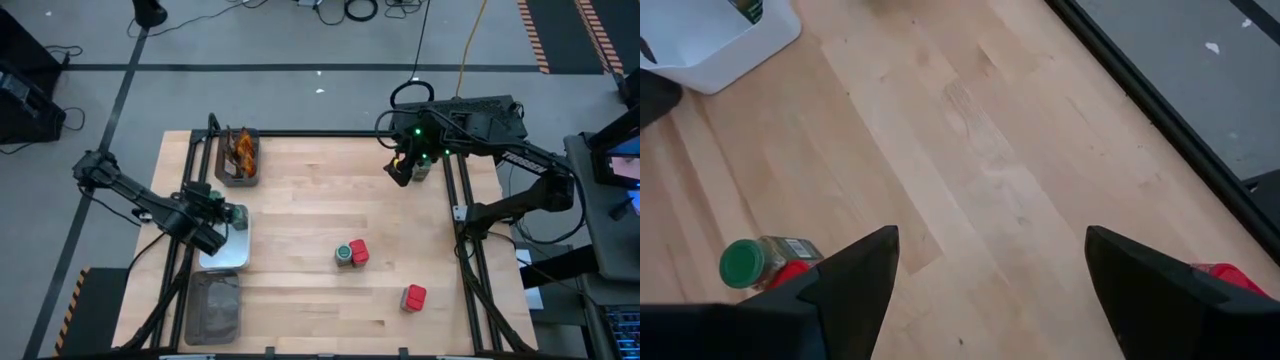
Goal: Sort spices by type
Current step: Put the bottom green seasoning bottle into the white bin, then put the top green seasoning bottle into the white bin
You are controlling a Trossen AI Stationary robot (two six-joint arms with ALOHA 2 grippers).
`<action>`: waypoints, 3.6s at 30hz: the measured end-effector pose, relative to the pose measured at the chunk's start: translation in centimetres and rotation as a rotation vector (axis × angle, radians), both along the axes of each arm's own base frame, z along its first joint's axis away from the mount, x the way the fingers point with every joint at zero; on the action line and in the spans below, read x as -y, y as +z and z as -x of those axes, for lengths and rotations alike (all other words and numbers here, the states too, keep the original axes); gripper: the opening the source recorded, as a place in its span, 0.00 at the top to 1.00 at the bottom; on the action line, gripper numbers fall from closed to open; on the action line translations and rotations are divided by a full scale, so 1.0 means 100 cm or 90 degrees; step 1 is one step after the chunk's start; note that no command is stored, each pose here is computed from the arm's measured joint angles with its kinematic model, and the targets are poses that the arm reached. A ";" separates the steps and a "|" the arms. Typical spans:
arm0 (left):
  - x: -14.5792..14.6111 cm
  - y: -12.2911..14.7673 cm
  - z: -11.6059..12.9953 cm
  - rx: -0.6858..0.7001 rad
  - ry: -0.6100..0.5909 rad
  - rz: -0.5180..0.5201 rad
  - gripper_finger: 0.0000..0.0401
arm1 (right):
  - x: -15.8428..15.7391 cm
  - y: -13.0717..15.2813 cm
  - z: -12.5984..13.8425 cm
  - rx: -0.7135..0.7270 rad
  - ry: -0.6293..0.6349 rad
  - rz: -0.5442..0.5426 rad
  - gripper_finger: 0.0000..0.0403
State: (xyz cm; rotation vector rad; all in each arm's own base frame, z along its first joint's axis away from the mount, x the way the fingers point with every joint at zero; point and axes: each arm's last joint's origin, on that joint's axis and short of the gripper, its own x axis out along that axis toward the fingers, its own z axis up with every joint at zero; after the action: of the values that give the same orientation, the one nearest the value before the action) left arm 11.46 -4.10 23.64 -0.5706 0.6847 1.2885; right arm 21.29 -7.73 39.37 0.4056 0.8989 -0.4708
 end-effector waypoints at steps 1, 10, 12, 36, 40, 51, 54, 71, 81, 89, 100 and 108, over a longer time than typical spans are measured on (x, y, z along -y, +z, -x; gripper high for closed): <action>0.001 -0.001 -0.001 0.001 0.006 -0.002 0.49 | 0.000 0.000 0.000 0.000 0.000 0.000 0.25; 0.015 -0.024 -0.027 -0.029 0.021 -0.013 0.49 | 0.000 0.000 0.000 0.002 -0.005 -0.005 0.25; 0.017 -0.030 -0.031 -0.062 0.025 -0.033 0.49 | 0.000 0.000 0.000 0.002 -0.005 -0.005 0.25; 0.021 -0.047 -0.043 -0.093 0.033 -0.099 0.39 | -0.001 0.000 0.000 0.004 0.005 -0.020 0.25; 0.021 -0.047 -0.043 -0.096 0.034 -0.099 0.39 | -0.001 0.000 0.000 0.004 0.005 -0.020 0.25; 0.024 -0.020 -0.051 -0.081 0.014 -0.121 0.39 | -0.001 0.000 0.000 0.006 0.006 -0.018 0.25; 0.024 -0.007 -0.052 -0.058 -0.011 -0.122 0.39 | -0.001 0.000 0.000 0.006 0.007 -0.018 0.25; -0.003 0.087 -0.070 0.227 -0.296 -0.084 0.38 | 0.039 -0.034 0.014 -0.263 -0.179 -0.038 0.25; -0.036 0.093 -0.102 0.204 -0.461 -0.076 0.38 | 0.090 -0.064 0.014 -0.343 -0.301 -0.103 0.25; -0.050 0.093 -0.118 0.233 -0.498 -0.071 0.38 | 0.100 -0.105 0.033 -0.363 -0.334 -0.128 0.25; -0.069 0.088 -0.138 0.292 -0.464 -0.060 0.38 | 0.097 -0.150 0.057 -0.309 -0.343 -0.096 0.25; -0.078 0.078 -0.149 0.299 -0.437 -0.027 0.38 | 0.098 -0.171 0.060 -0.308 -0.325 -0.087 0.25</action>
State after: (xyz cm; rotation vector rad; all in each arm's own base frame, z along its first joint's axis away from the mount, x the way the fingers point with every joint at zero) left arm 26.38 3.73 31.40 -0.5147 0.3997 0.4980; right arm 15.26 -17.50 22.26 0.6667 1.3033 -1.0075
